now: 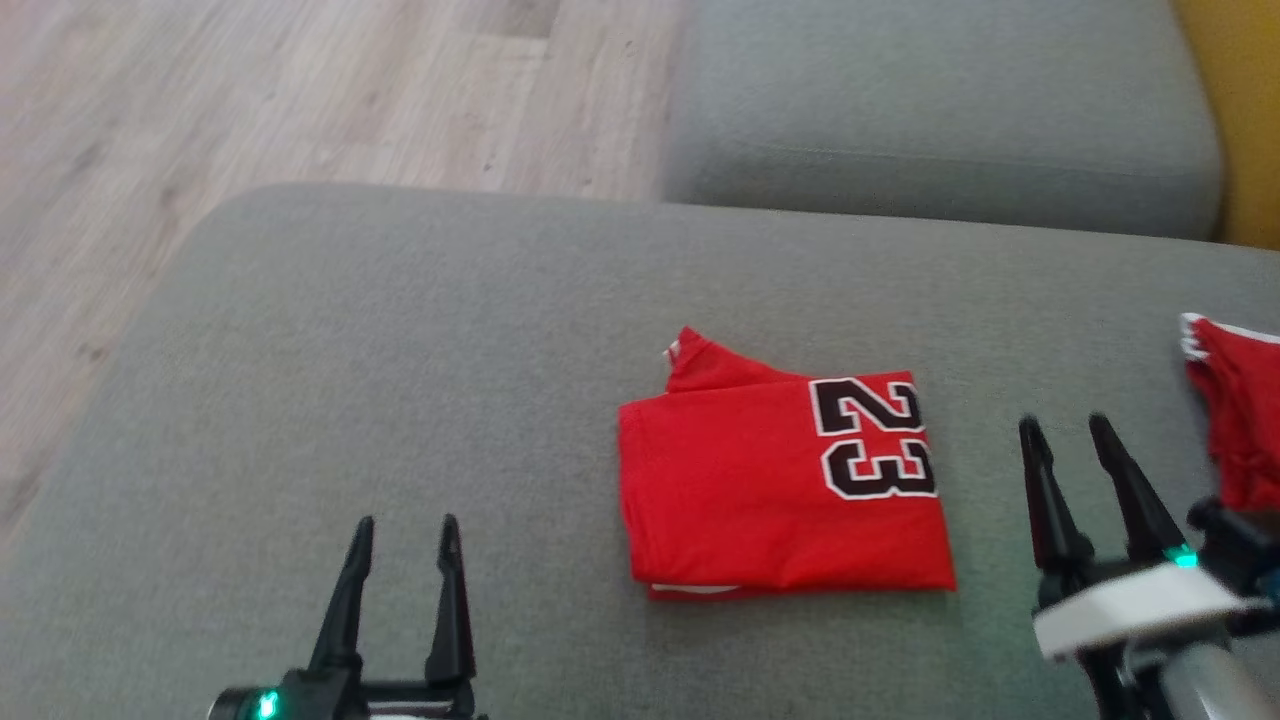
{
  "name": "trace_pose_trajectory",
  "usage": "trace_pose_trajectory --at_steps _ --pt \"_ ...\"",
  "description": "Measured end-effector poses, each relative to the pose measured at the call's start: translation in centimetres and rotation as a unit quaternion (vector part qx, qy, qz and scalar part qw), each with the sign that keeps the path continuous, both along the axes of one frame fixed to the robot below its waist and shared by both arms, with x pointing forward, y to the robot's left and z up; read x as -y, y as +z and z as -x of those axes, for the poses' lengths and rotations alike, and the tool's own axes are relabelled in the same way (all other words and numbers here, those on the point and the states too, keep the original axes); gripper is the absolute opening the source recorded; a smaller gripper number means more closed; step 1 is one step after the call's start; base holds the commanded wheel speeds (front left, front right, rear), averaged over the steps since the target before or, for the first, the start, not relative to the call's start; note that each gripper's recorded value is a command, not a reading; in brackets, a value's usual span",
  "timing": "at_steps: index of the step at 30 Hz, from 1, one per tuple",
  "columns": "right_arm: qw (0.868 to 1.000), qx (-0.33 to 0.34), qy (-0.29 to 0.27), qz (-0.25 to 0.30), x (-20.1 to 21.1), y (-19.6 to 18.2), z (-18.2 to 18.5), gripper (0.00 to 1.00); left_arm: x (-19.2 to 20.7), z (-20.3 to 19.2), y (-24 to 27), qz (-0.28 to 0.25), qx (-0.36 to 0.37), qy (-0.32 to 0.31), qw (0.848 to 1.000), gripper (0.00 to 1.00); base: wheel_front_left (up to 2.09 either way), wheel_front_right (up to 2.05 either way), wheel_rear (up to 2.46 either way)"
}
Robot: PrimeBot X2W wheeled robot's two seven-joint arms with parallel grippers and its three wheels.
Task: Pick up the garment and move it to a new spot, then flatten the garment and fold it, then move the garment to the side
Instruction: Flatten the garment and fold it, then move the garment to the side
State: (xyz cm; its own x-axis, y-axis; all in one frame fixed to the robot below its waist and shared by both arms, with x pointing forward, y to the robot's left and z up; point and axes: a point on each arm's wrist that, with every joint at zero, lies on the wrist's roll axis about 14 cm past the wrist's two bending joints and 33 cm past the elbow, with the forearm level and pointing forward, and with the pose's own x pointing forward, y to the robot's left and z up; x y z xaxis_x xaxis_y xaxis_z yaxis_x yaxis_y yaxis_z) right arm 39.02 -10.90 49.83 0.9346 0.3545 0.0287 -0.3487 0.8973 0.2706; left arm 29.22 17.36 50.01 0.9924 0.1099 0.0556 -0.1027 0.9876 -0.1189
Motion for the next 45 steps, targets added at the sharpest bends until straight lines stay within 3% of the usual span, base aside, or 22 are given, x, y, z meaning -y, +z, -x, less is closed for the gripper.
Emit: trace_pose_trajectory --at_steps 3,7,14,45 --pt "0.998 0.008 -0.01 0.056 1.7 -0.7 1.5 1.0 0.0 0.1 0.0 0.009 0.002 -0.001 1.0 1.0 0.0 0.0 0.0" --pt "0.996 0.019 -0.022 0.084 2.7 -0.8 3.9 1.0 -0.2 1.4 -1.1 0.013 -0.014 0.004 1.0 1.0 0.0 0.0 0.0" --pt "0.996 -0.02 -0.032 0.08 2.3 -3.5 8.4 1.0 -0.1 2.9 -2.4 0.014 -0.03 0.0 0.999 1.0 0.0 0.0 0.0" --pt "0.995 -0.023 -0.041 0.085 2.3 -4.0 9.6 1.0 0.4 3.3 -3.4 0.01 -0.044 -0.016 0.999 1.0 0.0 0.0 0.0"
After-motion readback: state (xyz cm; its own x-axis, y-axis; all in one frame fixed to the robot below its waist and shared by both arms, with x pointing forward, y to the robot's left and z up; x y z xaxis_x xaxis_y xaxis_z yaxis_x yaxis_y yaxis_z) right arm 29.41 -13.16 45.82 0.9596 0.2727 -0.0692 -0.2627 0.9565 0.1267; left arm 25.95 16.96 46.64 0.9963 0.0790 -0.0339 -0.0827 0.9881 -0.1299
